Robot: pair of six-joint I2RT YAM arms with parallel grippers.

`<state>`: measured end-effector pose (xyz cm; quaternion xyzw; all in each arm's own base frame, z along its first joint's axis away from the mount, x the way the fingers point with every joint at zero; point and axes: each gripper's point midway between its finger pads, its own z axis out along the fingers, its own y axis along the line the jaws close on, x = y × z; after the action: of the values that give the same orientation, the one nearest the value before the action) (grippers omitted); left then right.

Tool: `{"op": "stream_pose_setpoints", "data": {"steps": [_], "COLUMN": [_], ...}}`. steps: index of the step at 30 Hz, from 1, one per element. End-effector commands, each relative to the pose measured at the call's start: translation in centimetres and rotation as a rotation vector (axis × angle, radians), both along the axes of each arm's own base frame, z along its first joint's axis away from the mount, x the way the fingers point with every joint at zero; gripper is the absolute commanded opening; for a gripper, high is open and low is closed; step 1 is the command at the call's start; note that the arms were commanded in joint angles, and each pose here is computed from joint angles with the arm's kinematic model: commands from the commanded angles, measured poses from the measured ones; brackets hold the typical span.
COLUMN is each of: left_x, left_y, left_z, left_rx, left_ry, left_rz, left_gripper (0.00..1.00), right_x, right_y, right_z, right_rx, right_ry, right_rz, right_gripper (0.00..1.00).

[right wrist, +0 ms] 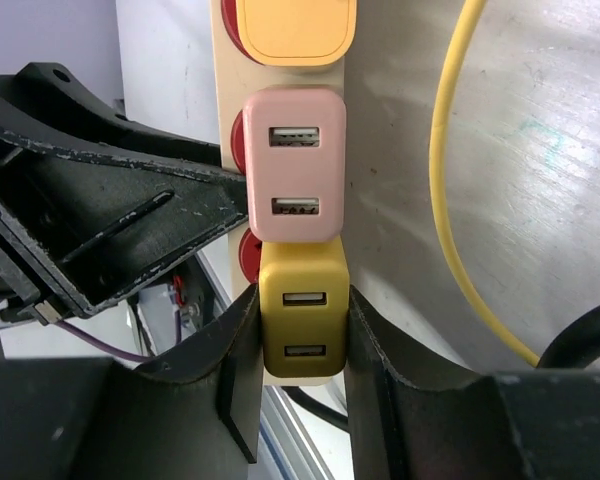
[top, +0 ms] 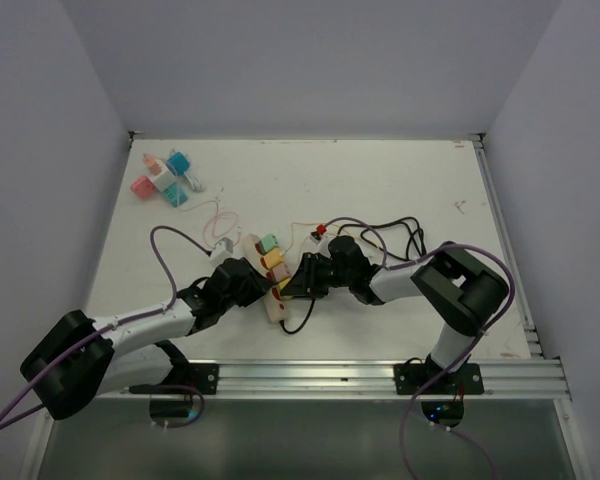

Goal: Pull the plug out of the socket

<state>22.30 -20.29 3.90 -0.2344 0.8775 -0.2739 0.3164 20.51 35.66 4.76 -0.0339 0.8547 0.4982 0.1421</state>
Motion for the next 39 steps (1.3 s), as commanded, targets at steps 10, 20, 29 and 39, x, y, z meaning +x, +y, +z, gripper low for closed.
{"op": "stream_pose_setpoints", "data": {"steps": [10, 20, 29, 39], "left_x": [-2.9, -3.6, -3.4, -3.3], "left_y": [5.2, 6.1, 6.3, 6.4], "left_z": [-4.6, -5.5, -5.6, -5.8], "left_rx": [0.286, 0.327, 0.345, 0.36], "left_ry": [0.206, 0.247, 0.252, 0.26], "left_rz": [0.077, 0.097, 0.109, 0.112], "left_gripper": [0.0, 0.0, 0.0, 0.0], "right_x": [1.3, 1.0, 2.4, 2.7], "right_y": [-2.0, -2.6, -5.1, -7.3], "right_z": [1.9, 2.8, 3.3, 1.7], "right_rx": [-0.15, 0.057, -0.072, -0.259], "right_ry": [-0.175, -0.085, -0.141, -0.155], "right_rz": [-0.012, -0.041, -0.059, -0.065], "right_gripper": [0.0, 0.0, 0.0, 0.0]}}
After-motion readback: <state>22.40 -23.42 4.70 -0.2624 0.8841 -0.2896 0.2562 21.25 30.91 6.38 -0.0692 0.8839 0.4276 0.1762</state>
